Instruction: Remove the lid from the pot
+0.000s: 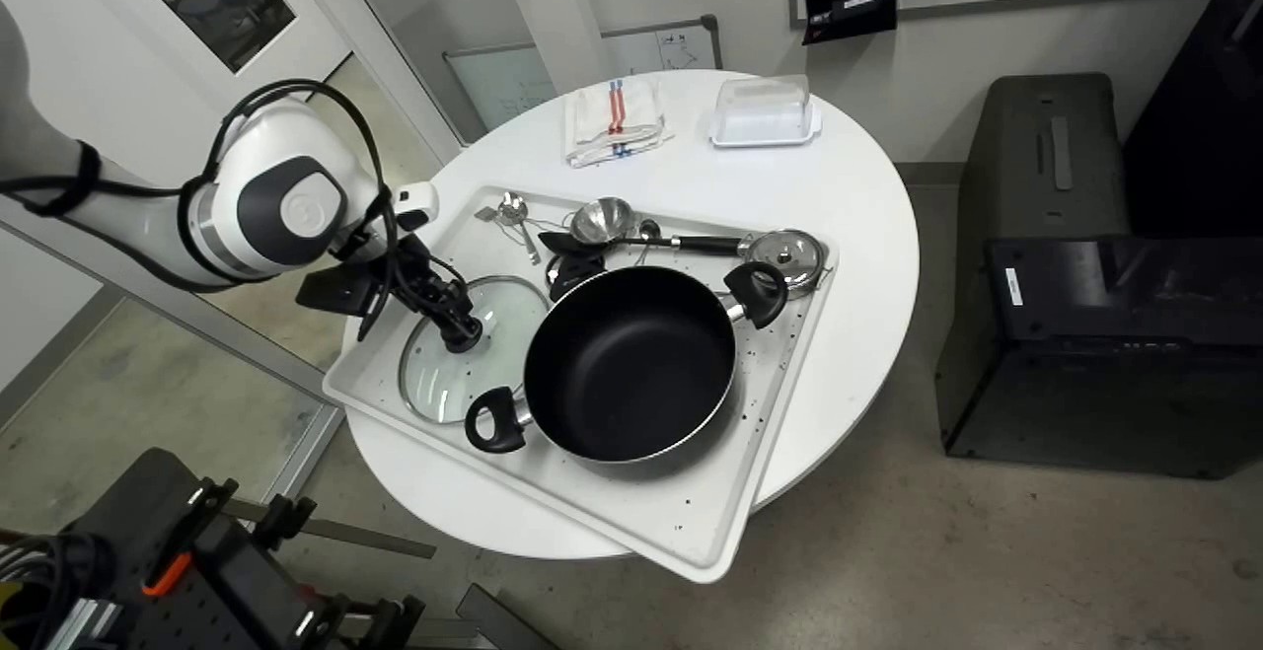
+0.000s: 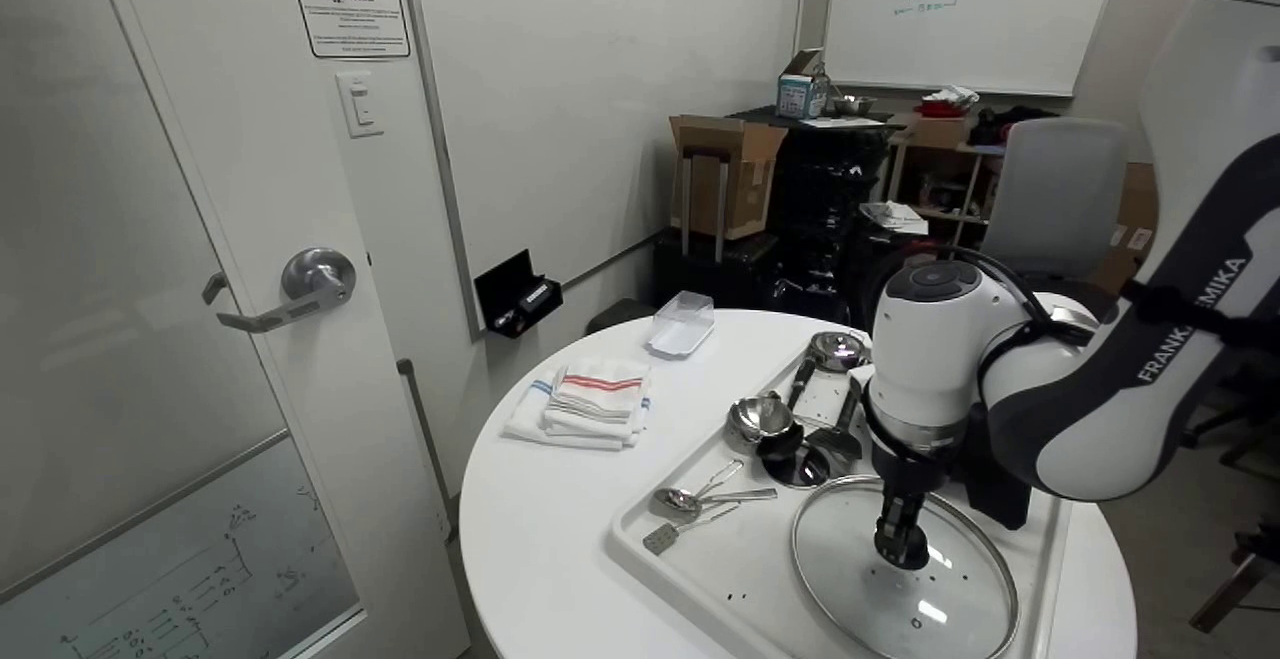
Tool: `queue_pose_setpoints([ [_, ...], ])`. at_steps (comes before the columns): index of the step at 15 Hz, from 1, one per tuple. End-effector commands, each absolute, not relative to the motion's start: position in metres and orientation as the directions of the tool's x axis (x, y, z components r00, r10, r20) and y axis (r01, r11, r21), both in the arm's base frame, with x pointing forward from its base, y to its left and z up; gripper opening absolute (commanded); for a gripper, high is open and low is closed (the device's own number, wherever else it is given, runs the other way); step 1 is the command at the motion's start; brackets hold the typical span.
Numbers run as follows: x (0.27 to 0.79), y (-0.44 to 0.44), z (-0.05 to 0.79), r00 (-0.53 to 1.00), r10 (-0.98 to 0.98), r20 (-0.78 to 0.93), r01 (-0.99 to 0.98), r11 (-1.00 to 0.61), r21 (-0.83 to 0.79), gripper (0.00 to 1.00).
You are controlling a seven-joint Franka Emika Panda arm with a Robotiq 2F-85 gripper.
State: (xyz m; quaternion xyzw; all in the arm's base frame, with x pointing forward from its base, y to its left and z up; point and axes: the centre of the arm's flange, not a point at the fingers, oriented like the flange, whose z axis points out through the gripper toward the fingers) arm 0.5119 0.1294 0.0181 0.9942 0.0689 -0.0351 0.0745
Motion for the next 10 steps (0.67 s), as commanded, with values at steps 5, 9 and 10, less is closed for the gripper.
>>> queue_pose_setpoints([
  [5,0.512,0.128,0.02,0.987,0.144,-0.077,0.151,-0.983,0.1,0.99],
  [9,0.499,0.127,0.032,0.983,0.163,-0.081,0.17,-0.981,0.094,1.0],
  [10,0.494,0.127,0.038,0.982,0.173,-0.082,0.18,-0.979,0.093,1.0],
])
